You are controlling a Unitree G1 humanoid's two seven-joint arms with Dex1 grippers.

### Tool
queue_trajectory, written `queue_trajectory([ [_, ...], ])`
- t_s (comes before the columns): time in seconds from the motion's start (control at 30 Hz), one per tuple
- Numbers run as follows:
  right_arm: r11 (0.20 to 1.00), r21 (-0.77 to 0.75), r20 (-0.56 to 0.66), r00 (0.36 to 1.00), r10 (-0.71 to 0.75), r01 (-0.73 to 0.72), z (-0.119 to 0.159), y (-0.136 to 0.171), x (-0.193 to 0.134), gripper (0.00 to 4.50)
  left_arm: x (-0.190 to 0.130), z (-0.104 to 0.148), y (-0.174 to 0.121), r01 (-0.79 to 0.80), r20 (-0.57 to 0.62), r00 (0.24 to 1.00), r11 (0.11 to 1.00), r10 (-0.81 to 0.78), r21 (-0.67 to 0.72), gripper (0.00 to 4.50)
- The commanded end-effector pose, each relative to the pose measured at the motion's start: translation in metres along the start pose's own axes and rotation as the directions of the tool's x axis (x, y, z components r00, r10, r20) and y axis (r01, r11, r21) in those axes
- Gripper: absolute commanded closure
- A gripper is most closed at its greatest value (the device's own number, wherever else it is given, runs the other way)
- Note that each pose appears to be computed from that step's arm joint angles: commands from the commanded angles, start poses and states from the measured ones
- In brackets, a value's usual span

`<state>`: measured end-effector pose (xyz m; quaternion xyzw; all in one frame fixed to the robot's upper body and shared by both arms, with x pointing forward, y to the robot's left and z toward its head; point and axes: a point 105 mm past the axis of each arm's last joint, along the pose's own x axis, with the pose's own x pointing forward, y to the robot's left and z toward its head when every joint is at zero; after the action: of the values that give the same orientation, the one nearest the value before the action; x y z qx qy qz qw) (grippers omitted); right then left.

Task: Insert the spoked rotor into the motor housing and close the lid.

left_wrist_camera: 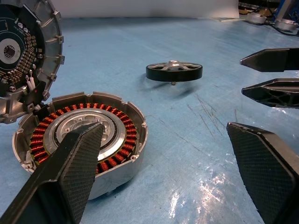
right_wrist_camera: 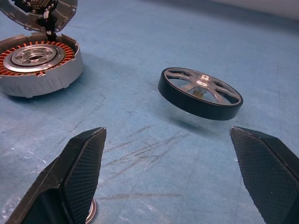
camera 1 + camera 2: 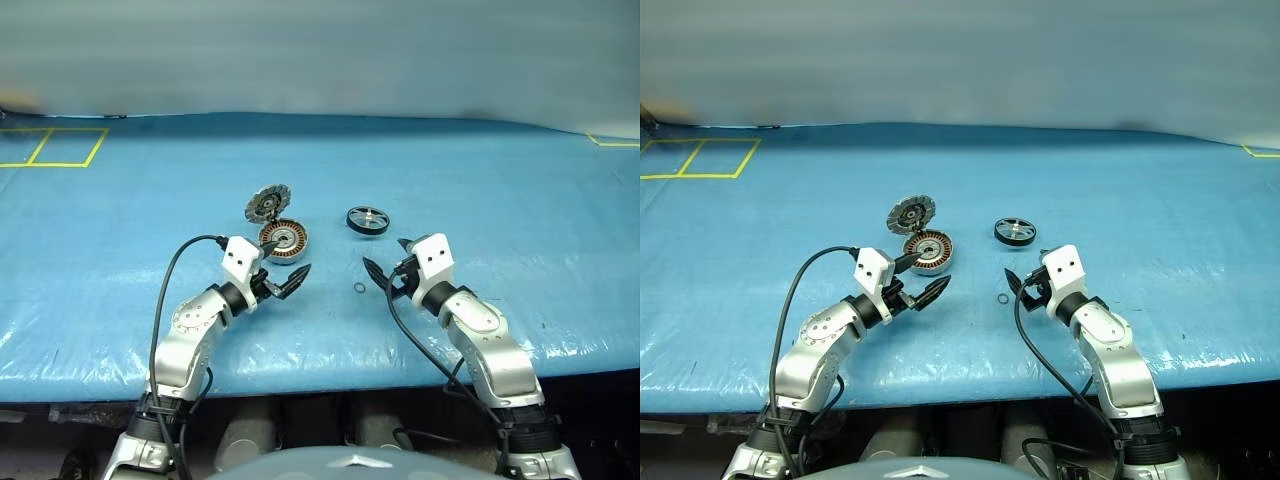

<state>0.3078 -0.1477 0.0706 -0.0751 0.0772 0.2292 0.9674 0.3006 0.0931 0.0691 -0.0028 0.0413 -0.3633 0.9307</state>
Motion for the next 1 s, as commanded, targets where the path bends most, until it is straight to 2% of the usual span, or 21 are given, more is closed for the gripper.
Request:
queue_trajectory([
  [0.03,1.0,-0.021,0.036,0.999,0.005,-0.004,0.01,0.001,0.002,0.04,0.003,0.012,-0.003,0.02,0.039,0.999,0.999,-0.021,0.036,0.01],
  [0.33,1.0,-0.029,0.028,1.0,0.003,-0.002,0.007,0.002,0.002,0.04,0.003,0.012,-0.003,0.029,0.028,0.999,0.998,-0.031,0.051,0.01],
  [0.53,0.999,-0.035,0.033,0.999,-0.001,0.002,0.008,0.002,0.003,0.04,0.006,0.012,-0.004,0.105,-0.036,0.994,0.987,-0.101,0.12,0.01],
  [0.6,0.999,-0.037,0.032,0.999,-0.001,0.002,0.008,0.003,0.004,0.04,0.008,0.011,-0.003,0.173,-0.105,0.982,0.965,-0.155,0.195,0.01],
  [0.67,0.999,-0.038,0.034,0.999,0.019,-0.018,0.009,0.007,0.006,0.04,0.008,0.01,-0.001,0.255,-0.196,0.959,0.926,-0.205,0.28,0.01],
  [0.77,0.998,-0.047,0.032,0.999,0.034,-0.033,0.009,0.011,0.008,0.04,0.01,0.024,-0.001,0.415,-0.315,0.897,0.834,-0.309,0.364,0.01],
  [0.87,0.998,-0.046,0.035,0.998,0.045,-0.044,0.009,0.013,0.011,0.04,0.013,0.038,0.007,0.548,-0.481,0.818,0.678,-0.314,0.49,0.01],
  [1.0,0.995,-0.059,0.041,0.996,0.082,-0.079,0.013,0.022,0.015,0.04,0.016,0.046,0.013,0.669,-0.629,0.73,0.467,-0.268,0.578,0.01],
])
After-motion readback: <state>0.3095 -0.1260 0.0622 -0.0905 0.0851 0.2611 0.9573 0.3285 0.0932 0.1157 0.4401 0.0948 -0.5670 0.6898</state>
